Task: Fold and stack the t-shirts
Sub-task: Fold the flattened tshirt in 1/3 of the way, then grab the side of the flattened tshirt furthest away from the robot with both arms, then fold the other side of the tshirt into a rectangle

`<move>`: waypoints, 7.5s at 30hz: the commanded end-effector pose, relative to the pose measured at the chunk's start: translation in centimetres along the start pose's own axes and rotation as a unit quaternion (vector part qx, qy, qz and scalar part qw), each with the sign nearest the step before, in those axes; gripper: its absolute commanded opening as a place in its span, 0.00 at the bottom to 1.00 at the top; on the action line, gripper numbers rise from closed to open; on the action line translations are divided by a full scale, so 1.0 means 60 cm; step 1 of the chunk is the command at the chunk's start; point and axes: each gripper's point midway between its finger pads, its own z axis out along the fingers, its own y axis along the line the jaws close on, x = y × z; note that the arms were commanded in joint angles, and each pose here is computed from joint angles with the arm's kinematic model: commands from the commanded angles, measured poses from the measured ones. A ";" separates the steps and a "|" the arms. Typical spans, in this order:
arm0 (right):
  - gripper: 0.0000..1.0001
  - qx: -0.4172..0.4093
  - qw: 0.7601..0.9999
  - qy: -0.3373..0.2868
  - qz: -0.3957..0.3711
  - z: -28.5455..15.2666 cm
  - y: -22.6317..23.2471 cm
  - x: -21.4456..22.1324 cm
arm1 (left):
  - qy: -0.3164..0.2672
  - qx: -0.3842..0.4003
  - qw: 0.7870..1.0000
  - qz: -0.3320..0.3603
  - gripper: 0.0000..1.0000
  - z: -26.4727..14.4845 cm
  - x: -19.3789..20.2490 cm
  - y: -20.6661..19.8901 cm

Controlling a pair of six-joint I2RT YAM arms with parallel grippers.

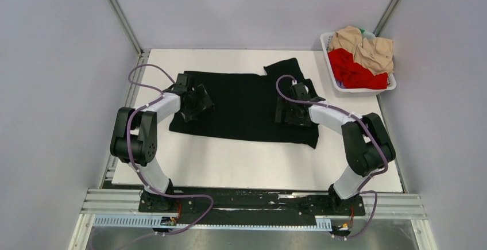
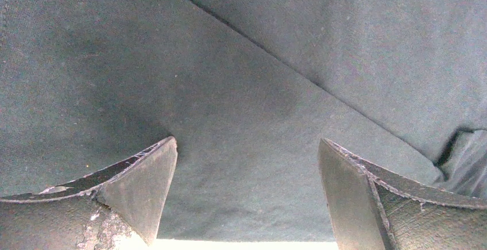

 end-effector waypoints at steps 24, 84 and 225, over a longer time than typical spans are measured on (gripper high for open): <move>1.00 0.098 0.988 0.032 0.115 -0.127 -0.122 0.159 | 0.066 -0.042 0.997 0.003 1.00 -0.130 0.262 0.102; 1.00 -0.031 0.975 -0.202 0.087 -0.191 -0.078 0.033 | -0.012 -0.222 0.975 0.029 0.52 0.077 -0.110 0.079; 0.20 0.046 0.991 0.071 0.103 -0.260 -0.066 0.228 | -0.089 -0.189 0.978 0.016 0.46 -0.170 0.099 0.177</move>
